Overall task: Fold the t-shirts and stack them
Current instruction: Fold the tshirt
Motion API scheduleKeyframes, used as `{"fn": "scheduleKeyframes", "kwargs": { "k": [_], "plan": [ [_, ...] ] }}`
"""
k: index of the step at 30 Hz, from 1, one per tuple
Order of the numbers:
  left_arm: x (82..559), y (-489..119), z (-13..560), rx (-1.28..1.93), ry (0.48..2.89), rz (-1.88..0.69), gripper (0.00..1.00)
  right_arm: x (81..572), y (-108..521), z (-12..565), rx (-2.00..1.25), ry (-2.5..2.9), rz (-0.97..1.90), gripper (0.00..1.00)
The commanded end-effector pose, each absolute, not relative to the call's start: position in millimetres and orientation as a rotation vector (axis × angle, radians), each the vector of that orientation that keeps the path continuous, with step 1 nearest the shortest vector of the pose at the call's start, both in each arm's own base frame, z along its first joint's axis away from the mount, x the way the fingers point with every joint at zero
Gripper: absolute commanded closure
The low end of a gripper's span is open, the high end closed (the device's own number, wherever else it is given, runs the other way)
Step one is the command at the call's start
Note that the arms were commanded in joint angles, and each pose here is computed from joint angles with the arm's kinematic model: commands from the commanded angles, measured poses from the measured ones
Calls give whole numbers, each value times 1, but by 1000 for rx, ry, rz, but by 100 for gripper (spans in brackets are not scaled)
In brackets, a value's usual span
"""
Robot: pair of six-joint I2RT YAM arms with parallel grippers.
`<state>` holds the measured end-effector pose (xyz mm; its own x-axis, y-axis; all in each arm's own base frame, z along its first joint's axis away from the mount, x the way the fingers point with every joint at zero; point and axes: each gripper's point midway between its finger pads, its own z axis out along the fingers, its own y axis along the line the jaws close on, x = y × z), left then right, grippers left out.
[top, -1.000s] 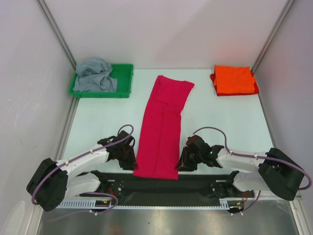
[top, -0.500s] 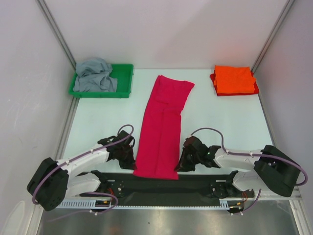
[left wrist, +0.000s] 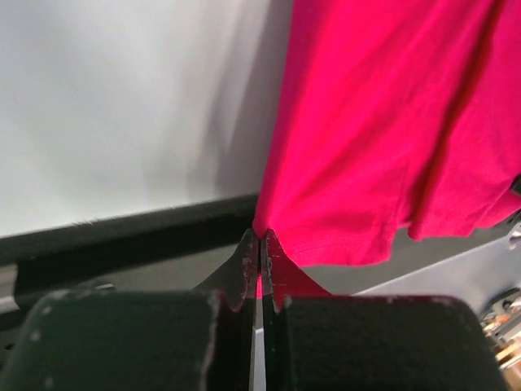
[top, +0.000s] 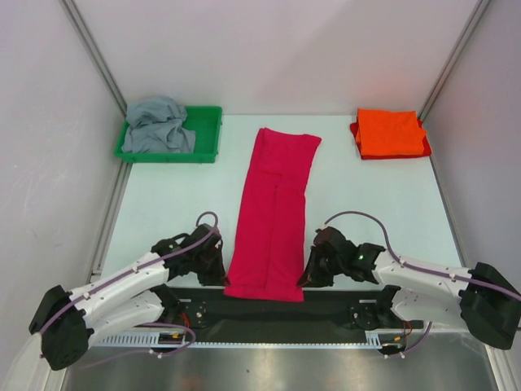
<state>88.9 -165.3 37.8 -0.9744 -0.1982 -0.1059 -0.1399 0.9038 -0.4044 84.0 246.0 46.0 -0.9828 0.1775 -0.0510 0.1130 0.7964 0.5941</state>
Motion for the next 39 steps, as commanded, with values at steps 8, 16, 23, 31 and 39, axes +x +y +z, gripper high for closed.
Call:
{"fn": "scheduleKeyframes", "kwargs": {
  "k": [8, 16, 23, 31, 39],
  "plan": [
    [57, -180, 58, -231, 2955, -637, 100, 33, 227, 67, 243, 2959, 994, 100],
    [59, -195, 75, -136, 2940, -672, 100, 28, 219, 67, 279, 2928, 1010, 100],
    [100, -207, 114, 27, 2823, -557, 100, 67, 221, 95, 217, 2841, 955, 100],
    [194, -216, 144, -8, 2738, -520, 100, 172, 216, 144, 171, 2739, 955, 100],
    [280, -234, 135, 91, 2735, -438, 100, 267, 211, 121, 178, 2780, 892, 100]
  ]
}}
